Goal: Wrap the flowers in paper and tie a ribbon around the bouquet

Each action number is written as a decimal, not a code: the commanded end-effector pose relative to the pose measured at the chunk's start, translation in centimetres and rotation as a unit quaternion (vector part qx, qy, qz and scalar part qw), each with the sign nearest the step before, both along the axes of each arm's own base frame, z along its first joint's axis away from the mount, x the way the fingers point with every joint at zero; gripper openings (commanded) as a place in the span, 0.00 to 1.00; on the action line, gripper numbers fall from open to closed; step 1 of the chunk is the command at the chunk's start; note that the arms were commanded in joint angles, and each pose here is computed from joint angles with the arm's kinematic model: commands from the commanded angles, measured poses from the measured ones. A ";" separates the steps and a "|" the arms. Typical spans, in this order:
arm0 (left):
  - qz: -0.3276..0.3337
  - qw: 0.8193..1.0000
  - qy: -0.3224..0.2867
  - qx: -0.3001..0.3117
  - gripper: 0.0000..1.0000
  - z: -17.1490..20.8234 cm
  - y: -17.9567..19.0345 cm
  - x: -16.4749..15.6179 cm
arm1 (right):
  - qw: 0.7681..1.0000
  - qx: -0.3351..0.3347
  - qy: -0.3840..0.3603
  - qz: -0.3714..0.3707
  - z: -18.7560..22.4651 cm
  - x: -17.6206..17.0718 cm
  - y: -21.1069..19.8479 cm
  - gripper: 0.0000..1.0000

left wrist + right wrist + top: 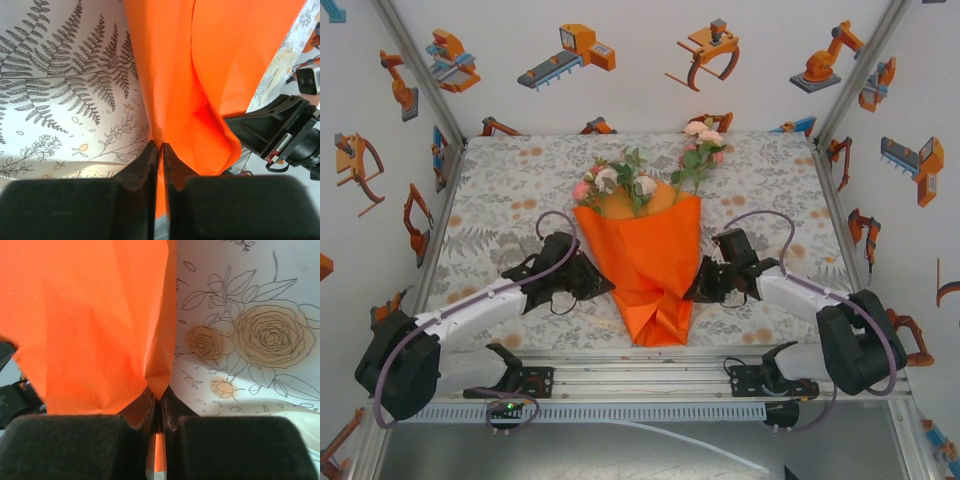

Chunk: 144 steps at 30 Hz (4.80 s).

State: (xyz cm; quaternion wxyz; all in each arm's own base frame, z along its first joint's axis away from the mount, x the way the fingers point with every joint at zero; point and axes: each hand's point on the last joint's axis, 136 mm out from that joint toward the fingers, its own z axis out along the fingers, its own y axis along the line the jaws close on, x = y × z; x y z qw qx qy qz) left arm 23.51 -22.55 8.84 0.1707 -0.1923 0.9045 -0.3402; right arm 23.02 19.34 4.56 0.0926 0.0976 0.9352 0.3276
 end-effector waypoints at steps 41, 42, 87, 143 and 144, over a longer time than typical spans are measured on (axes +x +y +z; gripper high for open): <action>0.269 0.918 -0.043 0.289 0.73 3.9 23.3 -0.2 | 0.930 -0.235 -0.088 -0.267 4.4 4.1 -20.5 0.69; 0.276 0.915 -0.044 0.290 0.73 3.8 23.7 -0.1 | 0.930 -0.238 -0.085 -0.267 4.2 4.7 -20.8 0.69; 0.246 0.919 0.030 0.307 0.00 -1.5 27.2 18.2 | 0.924 -0.152 -0.175 -0.304 9.0 20.3 -25.0 0.00; 0.156 0.981 -0.118 0.000 0.00 15.1 15.0 -2.2 | 0.926 0.042 -0.270 0.260 18.8 9.7 24.9 0.65; 0.145 0.983 -0.111 -0.013 0.00 15.6 14.3 -2.3 | 0.927 0.041 -0.279 0.247 19.8 10.1 23.7 0.64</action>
